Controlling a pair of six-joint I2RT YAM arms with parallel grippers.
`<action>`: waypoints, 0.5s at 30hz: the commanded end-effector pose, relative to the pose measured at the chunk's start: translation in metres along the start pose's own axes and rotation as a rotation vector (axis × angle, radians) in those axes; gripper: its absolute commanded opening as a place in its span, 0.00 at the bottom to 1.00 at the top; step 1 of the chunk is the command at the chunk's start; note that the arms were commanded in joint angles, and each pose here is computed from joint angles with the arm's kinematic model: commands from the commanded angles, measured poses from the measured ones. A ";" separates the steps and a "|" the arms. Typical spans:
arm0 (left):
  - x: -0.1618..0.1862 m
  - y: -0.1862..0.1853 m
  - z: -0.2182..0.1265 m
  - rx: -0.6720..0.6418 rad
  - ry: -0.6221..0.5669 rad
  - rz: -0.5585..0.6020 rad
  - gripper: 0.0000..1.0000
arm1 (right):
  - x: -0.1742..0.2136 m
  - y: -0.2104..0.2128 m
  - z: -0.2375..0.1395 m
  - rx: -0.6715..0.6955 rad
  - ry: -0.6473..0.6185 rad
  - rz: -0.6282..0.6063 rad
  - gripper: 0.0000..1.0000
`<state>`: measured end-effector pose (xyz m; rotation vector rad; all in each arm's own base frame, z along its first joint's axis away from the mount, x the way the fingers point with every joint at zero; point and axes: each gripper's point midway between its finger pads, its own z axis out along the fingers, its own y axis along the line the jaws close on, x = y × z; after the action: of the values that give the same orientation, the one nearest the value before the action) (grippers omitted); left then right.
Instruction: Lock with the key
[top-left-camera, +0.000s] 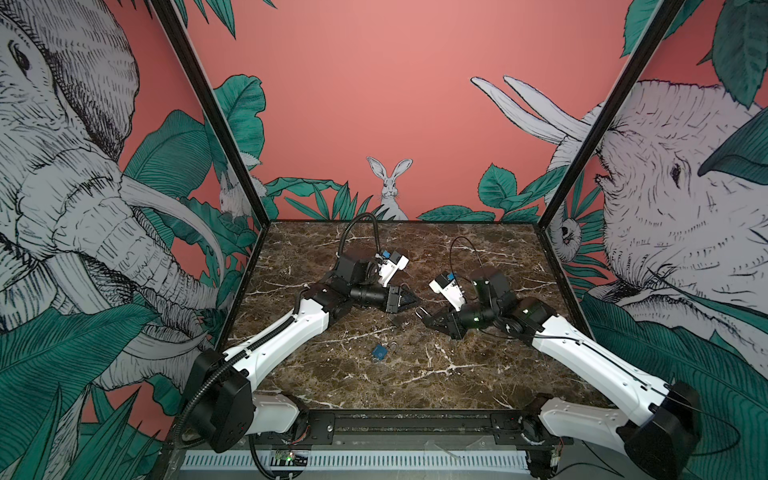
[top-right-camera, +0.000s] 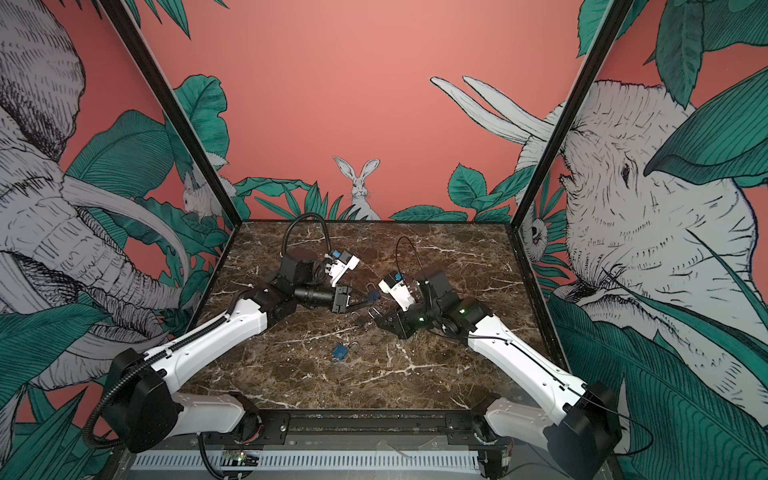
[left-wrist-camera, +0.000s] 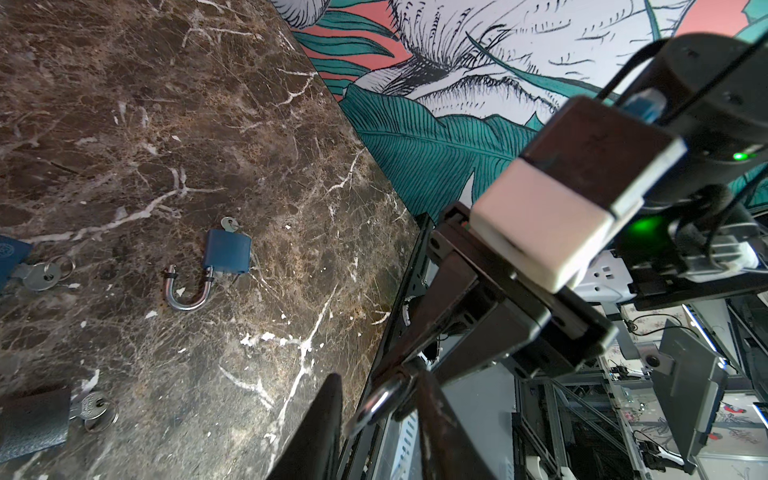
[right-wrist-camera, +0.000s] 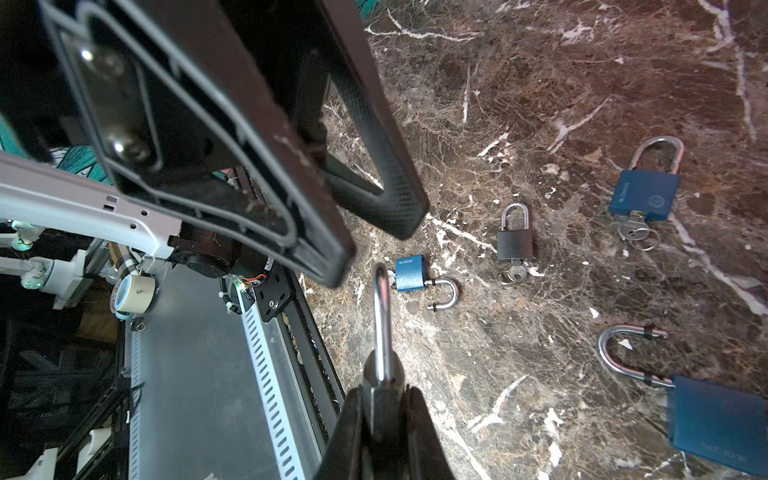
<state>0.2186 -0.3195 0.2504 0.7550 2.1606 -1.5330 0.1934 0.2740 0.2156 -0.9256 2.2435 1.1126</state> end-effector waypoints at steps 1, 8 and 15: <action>0.003 -0.011 -0.008 0.036 -0.003 0.030 0.33 | -0.023 0.017 -0.007 -0.075 -0.059 -0.037 0.00; 0.007 -0.009 -0.004 0.052 0.017 0.018 0.31 | -0.024 0.021 -0.008 -0.101 -0.059 -0.031 0.00; 0.011 -0.008 -0.004 0.060 0.029 0.010 0.25 | -0.027 0.022 -0.011 -0.109 -0.071 -0.031 0.00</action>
<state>0.2101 -0.3183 0.2502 0.7864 2.1562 -1.5815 0.1895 0.2794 0.2300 -0.9345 2.2106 1.2137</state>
